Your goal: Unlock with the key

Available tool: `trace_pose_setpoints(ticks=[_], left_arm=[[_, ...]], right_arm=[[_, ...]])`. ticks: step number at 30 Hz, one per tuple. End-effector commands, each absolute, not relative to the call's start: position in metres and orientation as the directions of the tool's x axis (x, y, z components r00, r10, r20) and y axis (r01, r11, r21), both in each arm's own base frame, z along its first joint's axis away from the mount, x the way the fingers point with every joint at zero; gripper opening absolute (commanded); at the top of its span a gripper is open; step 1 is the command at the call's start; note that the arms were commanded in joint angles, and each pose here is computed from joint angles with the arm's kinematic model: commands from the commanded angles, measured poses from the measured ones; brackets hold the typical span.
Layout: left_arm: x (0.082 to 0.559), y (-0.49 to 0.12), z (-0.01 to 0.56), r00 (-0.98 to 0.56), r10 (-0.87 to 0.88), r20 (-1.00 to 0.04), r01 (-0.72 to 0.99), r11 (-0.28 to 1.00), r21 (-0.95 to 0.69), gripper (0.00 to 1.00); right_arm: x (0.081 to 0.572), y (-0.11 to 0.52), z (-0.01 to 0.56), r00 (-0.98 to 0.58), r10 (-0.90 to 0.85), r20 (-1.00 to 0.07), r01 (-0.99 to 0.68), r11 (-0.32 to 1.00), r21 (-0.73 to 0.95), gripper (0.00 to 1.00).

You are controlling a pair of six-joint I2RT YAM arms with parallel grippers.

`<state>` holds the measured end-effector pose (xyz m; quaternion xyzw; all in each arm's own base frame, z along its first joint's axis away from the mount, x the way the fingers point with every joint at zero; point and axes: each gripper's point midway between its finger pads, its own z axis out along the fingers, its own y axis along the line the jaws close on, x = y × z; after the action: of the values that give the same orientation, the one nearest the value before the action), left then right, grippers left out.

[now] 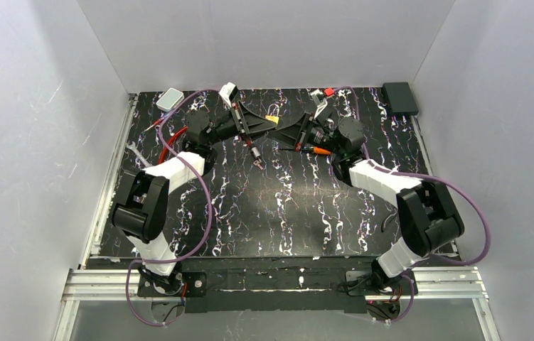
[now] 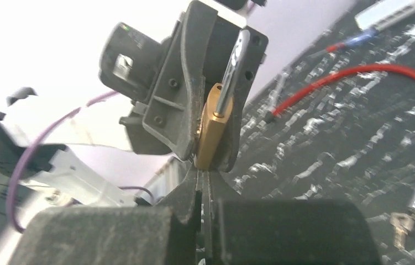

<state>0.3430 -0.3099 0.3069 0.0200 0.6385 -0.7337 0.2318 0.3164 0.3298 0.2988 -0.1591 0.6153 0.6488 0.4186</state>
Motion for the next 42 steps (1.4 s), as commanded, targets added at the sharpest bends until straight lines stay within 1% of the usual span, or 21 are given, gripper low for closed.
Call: trace_pose_setpoints(ticks=[1, 4, 6, 13, 18, 19, 20, 22, 23, 25, 26, 29, 34, 39, 42], left_arm=[[0.296, -0.312, 0.374, -0.864, -0.257, -0.433, 0.491, -0.233, -0.840, 0.00], [0.291, -0.309, 0.389, -0.867, -0.258, -0.427, 0.490, -0.281, -0.825, 0.00], [0.283, -0.307, 0.398, -0.855, -0.258, -0.450, 0.514, -0.293, -0.806, 0.00], [0.263, -0.303, 0.419, -0.816, -0.252, -0.520, 0.577, -0.312, -0.755, 0.00], [0.265, -0.303, 0.418, -0.812, -0.262, -0.522, 0.583, -0.307, -0.752, 0.00], [0.267, -0.304, 0.415, -0.814, -0.257, -0.521, 0.580, -0.306, -0.755, 0.05], [0.267, -0.305, 0.415, -0.815, -0.255, -0.520, 0.578, -0.305, -0.757, 0.13], [0.270, -0.305, 0.412, -0.819, -0.254, -0.514, 0.572, -0.301, -0.763, 0.40], [0.271, -0.306, 0.411, -0.820, -0.255, -0.512, 0.570, -0.298, -0.766, 0.49], [0.273, -0.305, 0.409, -0.821, -0.259, -0.509, 0.569, -0.289, -0.770, 0.61], [0.274, -0.305, 0.408, -0.821, -0.260, -0.509, 0.569, -0.283, -0.772, 0.64], [0.277, -0.304, 0.405, -0.818, -0.267, -0.509, 0.570, -0.265, -0.778, 0.65], [0.282, -0.301, 0.402, -0.809, -0.279, -0.518, 0.580, -0.236, -0.779, 0.59], [0.285, -0.298, 0.400, -0.793, -0.283, -0.540, 0.599, -0.198, -0.776, 0.57], [0.285, -0.297, 0.399, -0.781, -0.285, -0.555, 0.612, -0.177, -0.771, 0.56]], right_arm=[[0.310, 0.311, 0.361, -0.528, 0.551, -0.646, -0.809, -0.097, 0.579, 0.01], [0.304, 0.300, 0.378, -0.550, 0.594, -0.587, -0.810, -0.209, 0.548, 0.01], [0.304, 0.294, 0.386, -0.578, 0.609, -0.543, -0.794, -0.267, 0.546, 0.01], [0.302, 0.296, 0.407, -0.588, 0.595, -0.548, -0.798, -0.315, 0.514, 0.01], [0.287, 0.296, 0.414, -0.579, 0.556, -0.596, -0.812, -0.330, 0.481, 0.01], [0.284, 0.296, 0.413, -0.574, 0.550, -0.606, -0.816, -0.323, 0.480, 0.01], [0.281, 0.296, 0.413, -0.571, 0.541, -0.618, -0.819, -0.318, 0.478, 0.01], [0.275, 0.297, 0.412, -0.557, 0.522, -0.646, -0.829, -0.308, 0.467, 0.01], [0.271, 0.297, 0.411, -0.547, 0.513, -0.661, -0.836, -0.305, 0.456, 0.01], [0.263, 0.296, 0.412, -0.528, 0.499, -0.687, -0.849, -0.302, 0.434, 0.01], [0.260, 0.296, 0.413, -0.519, 0.491, -0.700, -0.855, -0.299, 0.424, 0.01], [0.255, 0.296, 0.414, -0.504, 0.474, -0.721, -0.863, -0.290, 0.413, 0.01], [0.255, 0.297, 0.409, -0.496, 0.447, -0.745, -0.868, -0.244, 0.432, 0.01], [0.255, 0.299, 0.393, -0.509, 0.396, -0.764, -0.859, -0.175, 0.481, 0.01], [0.256, 0.299, 0.383, -0.507, 0.365, -0.781, -0.856, -0.107, 0.506, 0.01]])
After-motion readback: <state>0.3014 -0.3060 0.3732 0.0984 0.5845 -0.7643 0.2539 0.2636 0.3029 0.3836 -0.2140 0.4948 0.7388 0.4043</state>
